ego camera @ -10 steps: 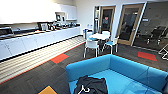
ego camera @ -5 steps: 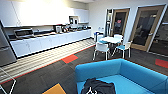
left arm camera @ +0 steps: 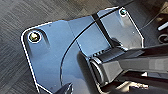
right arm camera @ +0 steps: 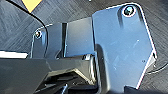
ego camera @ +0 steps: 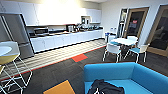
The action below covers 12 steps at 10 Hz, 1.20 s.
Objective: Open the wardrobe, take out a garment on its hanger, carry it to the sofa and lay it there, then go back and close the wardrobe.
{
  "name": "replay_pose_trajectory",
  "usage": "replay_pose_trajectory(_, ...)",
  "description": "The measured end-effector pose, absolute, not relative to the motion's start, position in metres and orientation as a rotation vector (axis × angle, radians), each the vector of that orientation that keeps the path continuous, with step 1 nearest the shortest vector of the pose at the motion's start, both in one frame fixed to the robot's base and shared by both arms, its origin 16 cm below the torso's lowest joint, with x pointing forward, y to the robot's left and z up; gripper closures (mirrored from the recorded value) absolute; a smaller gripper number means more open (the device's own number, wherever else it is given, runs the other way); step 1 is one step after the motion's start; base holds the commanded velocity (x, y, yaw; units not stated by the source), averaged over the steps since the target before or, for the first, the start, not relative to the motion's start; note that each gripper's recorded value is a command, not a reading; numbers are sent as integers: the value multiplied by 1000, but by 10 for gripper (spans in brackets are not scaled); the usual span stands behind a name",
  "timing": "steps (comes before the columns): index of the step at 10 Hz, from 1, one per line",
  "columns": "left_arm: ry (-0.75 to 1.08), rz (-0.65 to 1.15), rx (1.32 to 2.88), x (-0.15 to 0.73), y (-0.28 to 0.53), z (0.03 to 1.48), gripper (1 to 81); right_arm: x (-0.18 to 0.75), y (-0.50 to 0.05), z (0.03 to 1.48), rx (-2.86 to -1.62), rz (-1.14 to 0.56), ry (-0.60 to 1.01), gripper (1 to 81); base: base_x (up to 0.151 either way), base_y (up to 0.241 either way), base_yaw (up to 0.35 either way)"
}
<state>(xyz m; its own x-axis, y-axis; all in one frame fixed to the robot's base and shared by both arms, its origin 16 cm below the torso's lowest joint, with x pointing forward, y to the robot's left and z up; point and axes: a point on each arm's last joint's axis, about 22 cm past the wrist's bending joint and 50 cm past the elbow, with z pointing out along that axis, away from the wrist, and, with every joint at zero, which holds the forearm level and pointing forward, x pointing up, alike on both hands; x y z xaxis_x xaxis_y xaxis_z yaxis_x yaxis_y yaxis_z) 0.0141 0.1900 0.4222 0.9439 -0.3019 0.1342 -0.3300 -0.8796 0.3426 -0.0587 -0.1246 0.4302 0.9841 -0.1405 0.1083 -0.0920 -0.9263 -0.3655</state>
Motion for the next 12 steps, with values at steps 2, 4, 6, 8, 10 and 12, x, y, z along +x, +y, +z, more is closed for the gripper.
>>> replay_pose_trajectory(2, -460, 109, 2730, 14, 188, 422, 10, -58, -125, 430, -2763, -188, 166, 10, 0, 0, 331)
replay_pose_trajectory(4, -460, 109, 2730, 14, 188, 422, 10, -59, -125, 430, -2764, -187, 166, 10, 0, 0, 331)
replay_pose_trajectory(6, -460, 108, 2731, 14, 188, 422, 10, -65, -127, 430, -2771, -179, 167, 10, 0, 0, 331)
replay_pose_trajectory(8, -459, 108, 2732, 14, 189, 422, 10, -73, -135, 428, -2791, -166, 170, 10, 0, 0, 331)
replay_pose_trajectory(10, -460, 108, 2735, 14, 192, 422, 10, -79, -146, 427, -2809, -165, 170, 10, 0, 0, 331)
replay_pose_trajectory(12, -460, 107, 2740, 15, 196, 422, 10, -103, -170, 426, -2840, -130, 181, 10, 0, 0, 331)
